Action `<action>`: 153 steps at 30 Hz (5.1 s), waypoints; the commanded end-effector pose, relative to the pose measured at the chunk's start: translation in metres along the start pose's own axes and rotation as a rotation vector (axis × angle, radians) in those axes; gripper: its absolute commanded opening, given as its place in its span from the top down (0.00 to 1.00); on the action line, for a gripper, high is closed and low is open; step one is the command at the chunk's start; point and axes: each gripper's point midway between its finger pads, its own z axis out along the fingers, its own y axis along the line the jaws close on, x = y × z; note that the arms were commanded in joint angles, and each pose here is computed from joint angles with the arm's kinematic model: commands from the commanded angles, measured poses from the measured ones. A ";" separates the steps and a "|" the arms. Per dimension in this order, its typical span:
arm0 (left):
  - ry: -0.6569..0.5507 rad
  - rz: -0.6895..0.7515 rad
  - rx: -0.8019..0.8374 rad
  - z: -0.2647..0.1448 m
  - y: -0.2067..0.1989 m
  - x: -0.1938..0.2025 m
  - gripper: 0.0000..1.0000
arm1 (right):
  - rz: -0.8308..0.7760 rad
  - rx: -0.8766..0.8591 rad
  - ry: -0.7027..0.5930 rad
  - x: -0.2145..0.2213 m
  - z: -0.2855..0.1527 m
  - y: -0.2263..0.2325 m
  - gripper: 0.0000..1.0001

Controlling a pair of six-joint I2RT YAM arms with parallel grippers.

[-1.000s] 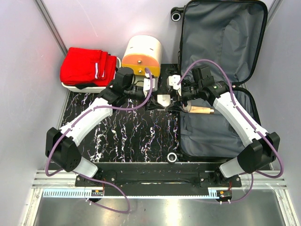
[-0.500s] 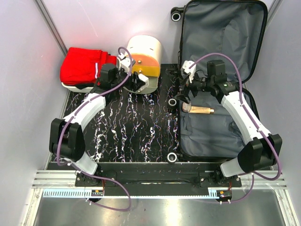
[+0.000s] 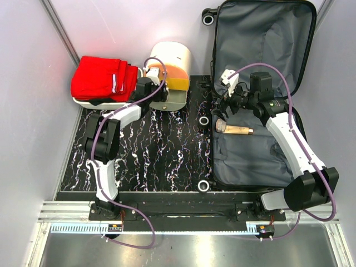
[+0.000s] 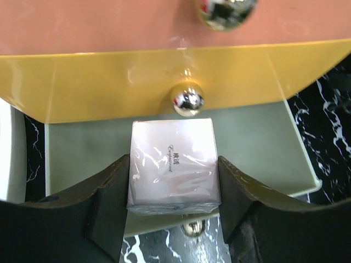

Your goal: Open, take out, and arrange the luggage

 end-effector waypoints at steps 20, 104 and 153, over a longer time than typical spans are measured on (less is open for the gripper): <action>-0.216 -0.065 0.016 0.024 -0.009 -0.051 0.22 | 0.002 0.071 0.020 -0.001 -0.005 -0.015 0.00; -0.311 -0.441 0.089 0.035 -0.014 -0.061 0.33 | 0.029 0.073 0.065 0.013 0.004 -0.020 0.01; -0.351 -0.482 0.113 0.034 -0.008 -0.090 0.59 | 0.077 0.075 0.066 0.018 0.004 -0.016 0.00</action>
